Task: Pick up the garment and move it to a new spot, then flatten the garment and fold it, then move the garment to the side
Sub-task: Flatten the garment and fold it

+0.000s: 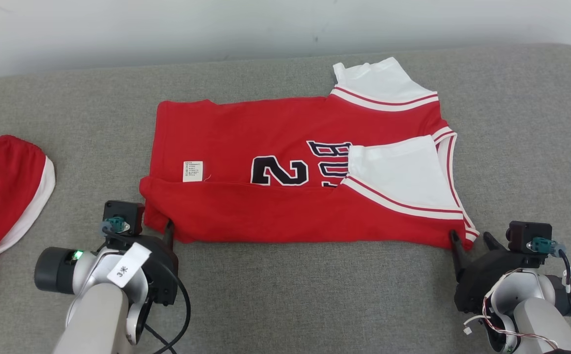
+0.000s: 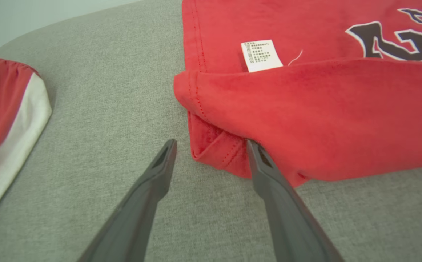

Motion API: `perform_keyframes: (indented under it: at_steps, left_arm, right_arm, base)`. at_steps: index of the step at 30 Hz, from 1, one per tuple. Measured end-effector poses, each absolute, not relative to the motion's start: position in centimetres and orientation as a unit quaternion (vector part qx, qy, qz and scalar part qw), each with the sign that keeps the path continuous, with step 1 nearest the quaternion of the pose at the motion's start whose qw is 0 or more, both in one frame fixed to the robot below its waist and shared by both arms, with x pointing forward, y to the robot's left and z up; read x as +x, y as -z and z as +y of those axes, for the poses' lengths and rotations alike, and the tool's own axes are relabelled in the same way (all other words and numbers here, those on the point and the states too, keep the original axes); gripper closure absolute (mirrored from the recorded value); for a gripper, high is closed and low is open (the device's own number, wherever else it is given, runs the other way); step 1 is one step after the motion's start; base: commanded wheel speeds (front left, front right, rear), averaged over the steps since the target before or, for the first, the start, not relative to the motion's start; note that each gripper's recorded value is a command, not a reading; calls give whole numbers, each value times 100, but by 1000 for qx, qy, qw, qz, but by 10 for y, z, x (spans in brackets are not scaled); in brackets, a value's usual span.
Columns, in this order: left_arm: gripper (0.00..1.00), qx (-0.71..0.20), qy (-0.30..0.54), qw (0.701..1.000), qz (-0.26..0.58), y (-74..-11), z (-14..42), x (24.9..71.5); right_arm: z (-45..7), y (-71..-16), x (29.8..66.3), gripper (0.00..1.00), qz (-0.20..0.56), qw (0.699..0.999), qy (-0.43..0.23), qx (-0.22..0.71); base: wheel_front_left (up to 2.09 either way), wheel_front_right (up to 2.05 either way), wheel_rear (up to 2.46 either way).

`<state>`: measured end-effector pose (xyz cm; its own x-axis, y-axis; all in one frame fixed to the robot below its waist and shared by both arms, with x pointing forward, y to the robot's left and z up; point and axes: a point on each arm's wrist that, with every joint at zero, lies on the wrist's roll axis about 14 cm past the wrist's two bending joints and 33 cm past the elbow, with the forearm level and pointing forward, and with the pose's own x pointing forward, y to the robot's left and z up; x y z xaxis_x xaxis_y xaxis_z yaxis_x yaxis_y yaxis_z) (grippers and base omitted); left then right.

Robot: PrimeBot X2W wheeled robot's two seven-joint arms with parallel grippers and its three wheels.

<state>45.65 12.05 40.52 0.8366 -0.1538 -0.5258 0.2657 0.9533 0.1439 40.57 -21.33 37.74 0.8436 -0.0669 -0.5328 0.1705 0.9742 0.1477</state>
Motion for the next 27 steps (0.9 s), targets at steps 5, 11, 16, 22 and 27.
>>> perform_keyframes:
  at_steps: [5, 11, 16, 22, 27]
  left_arm:
    - [0, 113, 137, 948, 266, -402, 108, 452]
    - [0, 115, 145, 948, 260, -407, 103, 459]
    - [0, 123, 158, 942, 271, -399, 101, 458]
    - [0, 123, 165, 936, 285, -390, 97, 454]
    - [0, 122, 154, 937, 288, -389, 103, 457]
  right_arm:
    - [-212, -377, 406, 0, 273, 955, 61, 95]
    - [-211, -379, 409, 0, 272, 956, 57, 94]
    - [-211, -379, 408, 0, 271, 956, 56, 96]
    - [-214, -378, 406, 0, 273, 955, 62, 97]
    - [-214, -376, 405, 13, 275, 955, 60, 97]
  base:
    - [0, 0, 0]
    - [0, 0, 0]
    - [0, 0, 0]
    - [0, 0, 0]
    - [0, 0, 0]
